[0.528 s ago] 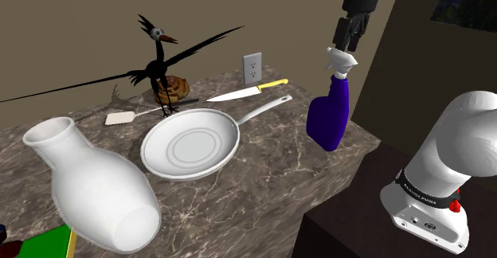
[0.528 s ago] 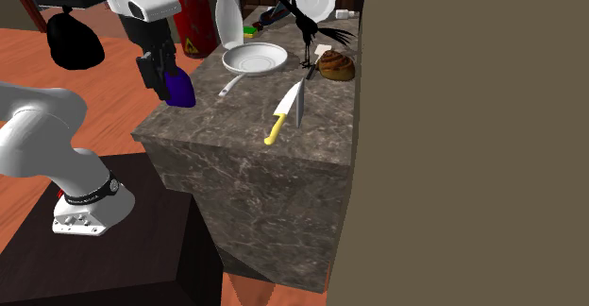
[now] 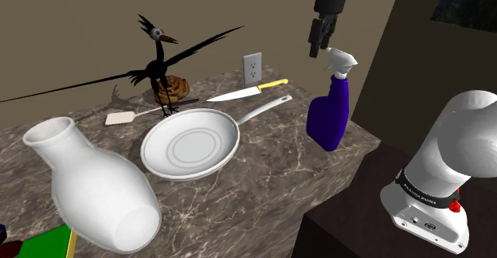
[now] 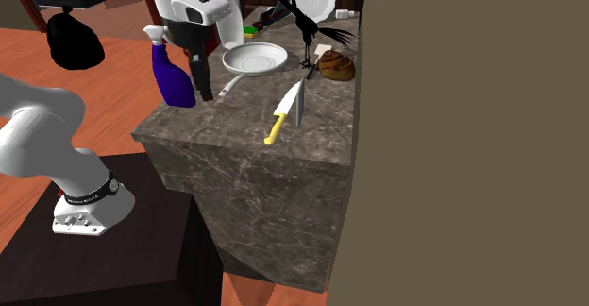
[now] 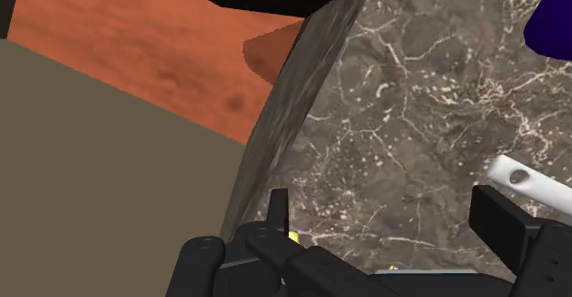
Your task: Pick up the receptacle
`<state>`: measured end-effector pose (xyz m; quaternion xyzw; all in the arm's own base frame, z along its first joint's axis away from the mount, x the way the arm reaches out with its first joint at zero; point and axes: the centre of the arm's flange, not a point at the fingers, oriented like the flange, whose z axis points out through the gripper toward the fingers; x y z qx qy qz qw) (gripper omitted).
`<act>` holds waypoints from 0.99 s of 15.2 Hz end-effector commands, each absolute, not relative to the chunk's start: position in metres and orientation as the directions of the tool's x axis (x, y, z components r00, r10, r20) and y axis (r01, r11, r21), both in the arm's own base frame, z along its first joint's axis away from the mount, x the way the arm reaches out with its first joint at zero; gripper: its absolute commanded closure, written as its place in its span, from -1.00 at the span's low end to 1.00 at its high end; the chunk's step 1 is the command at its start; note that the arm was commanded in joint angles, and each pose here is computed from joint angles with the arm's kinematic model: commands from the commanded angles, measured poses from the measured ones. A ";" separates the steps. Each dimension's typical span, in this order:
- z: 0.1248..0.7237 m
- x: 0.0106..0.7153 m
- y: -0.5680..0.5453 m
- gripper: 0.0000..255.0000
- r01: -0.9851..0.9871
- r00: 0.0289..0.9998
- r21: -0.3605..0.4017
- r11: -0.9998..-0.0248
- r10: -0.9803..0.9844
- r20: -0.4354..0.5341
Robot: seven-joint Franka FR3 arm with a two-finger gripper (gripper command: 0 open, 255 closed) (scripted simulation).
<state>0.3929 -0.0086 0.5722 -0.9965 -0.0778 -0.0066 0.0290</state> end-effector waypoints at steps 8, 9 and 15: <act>0.561 0.507 0.014 -1.00 0.389 0.921 -0.072 -0.919 0.386 0.050; 0.560 0.519 0.018 -1.00 0.413 0.911 -0.074 -0.908 0.410 0.054; 0.554 0.590 0.050 -1.00 0.553 0.833 -0.079 -0.829 0.548 0.077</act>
